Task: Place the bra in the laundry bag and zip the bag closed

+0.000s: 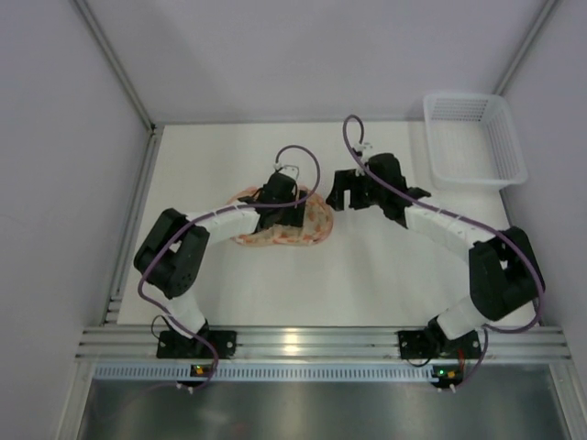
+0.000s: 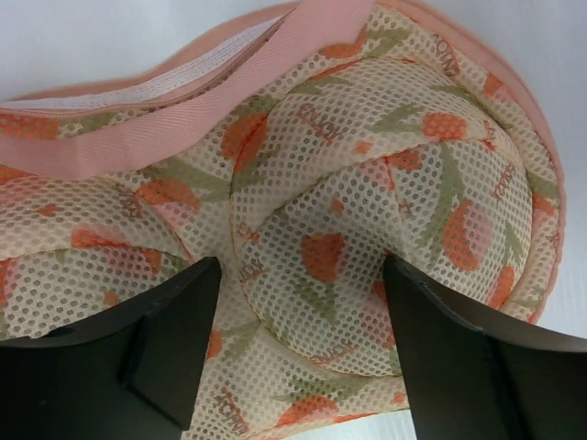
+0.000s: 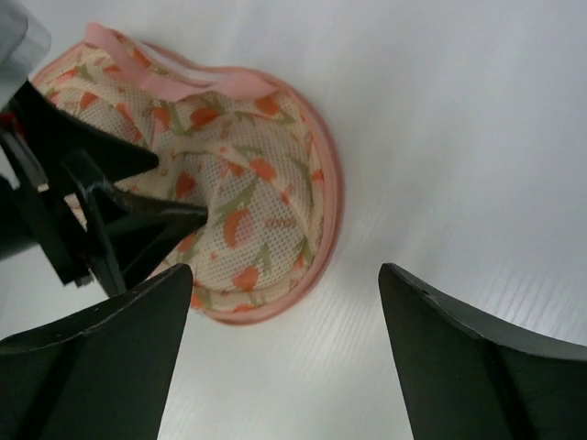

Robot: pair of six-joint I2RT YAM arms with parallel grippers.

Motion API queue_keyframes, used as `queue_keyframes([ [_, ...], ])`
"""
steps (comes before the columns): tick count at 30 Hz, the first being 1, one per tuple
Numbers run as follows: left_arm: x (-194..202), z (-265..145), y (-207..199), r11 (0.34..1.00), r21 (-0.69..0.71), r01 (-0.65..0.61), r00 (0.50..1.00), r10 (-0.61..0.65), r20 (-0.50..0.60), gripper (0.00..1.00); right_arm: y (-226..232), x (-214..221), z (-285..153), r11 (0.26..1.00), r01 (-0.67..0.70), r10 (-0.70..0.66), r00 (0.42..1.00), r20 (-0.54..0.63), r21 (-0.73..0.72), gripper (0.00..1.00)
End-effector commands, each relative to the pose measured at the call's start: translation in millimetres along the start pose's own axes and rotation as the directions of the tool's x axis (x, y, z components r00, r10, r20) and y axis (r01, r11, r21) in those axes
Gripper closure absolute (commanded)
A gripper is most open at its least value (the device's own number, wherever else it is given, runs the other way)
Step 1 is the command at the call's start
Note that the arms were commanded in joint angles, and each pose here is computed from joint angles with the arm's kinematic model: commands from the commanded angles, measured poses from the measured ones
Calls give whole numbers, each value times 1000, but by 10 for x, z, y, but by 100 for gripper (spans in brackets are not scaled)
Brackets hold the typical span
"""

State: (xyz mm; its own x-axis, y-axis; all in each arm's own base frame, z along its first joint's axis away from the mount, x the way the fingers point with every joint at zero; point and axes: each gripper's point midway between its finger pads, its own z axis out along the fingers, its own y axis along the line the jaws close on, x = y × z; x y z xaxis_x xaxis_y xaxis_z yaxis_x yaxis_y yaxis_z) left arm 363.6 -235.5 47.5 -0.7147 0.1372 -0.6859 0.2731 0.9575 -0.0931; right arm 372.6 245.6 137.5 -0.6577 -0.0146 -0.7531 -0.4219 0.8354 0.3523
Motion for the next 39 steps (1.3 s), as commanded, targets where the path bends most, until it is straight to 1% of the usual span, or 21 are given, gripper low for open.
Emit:
queue_keyframes([
  [1,-164,62,-86,997,33,71,997,-72,33,20,69,251,-146,1000,-22,22,1000,19,-11,13],
  [2,-140,80,-72,997,25,77,997,-77,28,18,59,408,-200,1000,-27,27,1000,2,-1,12],
  [4,-99,107,-33,994,-5,111,994,-111,17,18,158,470,-209,1000,0,0,1000,23,17,12],
  [5,-52,113,39,991,-48,121,993,-121,7,18,195,533,-221,999,15,-16,1000,24,33,12],
  [6,-38,141,59,987,-63,150,989,-150,2,19,295,585,-203,997,50,-52,998,37,62,11],
  [8,-2,173,111,976,-96,195,981,-196,0,21,360,698,-161,993,72,-76,996,41,89,12],
  [9,40,213,126,965,-111,238,971,-240,-6,24,424,748,-130,992,80,-85,995,51,94,13],
  [10,72,234,143,955,-124,269,962,-273,-9,25,464,717,-91,993,78,-85,993,78,87,14],
  [12,116,273,168,929,-142,343,938,-347,-8,26,478,818,10,990,111,-117,991,70,83,17],
  [14,152,276,166,920,-141,365,929,-370,-12,27,482,827,119,986,139,-146,986,79,92,19],
  [17,152,241,173,922,-137,361,931,-366,-7,28,455,833,251,969,202,-211,976,55,141,25],
  [18,125,206,186,924,-137,358,933,-360,4,28,438,839,278,960,230,-240,970,42,159,30],
  [20,100,179,218,924,-144,353,935,-354,18,28,404,849,354,949,253,-262,965,21,190,35],
  [21,82,158,224,926,-143,349,937,-349,24,28,370,862,373,940,270,-277,961,8,210,39],
  [23,69,151,225,929,-139,344,939,-344,26,28,340,889,440,930,291,-295,955,-14,225,42],
  [27,85,166,208,930,-133,342,939,-343,16,28,301,893,488,929,278,-285,958,-6,245,48],
  [30,131,186,205,928,-133,349,936,-352,4,28,333,846,533,937,250,-263,964,21,245,52],
  [32,144,190,205,927,-133,350,936,-353,1,28,342,863,581,939,244,-254,967,11,243,52],
  [35,145,195,208,928,-134,348,936,-351,2,28,344,898,613,943,229,-238,971,5,241,60],
  [36,151,198,210,928,-135,347,937,-350,0,28,334,903,616,943,226,-235,972,7,245,66],
  [39,139,191,218,930,-137,341,939,-344,5,28,281,894,591,935,224,-235,972,9,274,73],
])
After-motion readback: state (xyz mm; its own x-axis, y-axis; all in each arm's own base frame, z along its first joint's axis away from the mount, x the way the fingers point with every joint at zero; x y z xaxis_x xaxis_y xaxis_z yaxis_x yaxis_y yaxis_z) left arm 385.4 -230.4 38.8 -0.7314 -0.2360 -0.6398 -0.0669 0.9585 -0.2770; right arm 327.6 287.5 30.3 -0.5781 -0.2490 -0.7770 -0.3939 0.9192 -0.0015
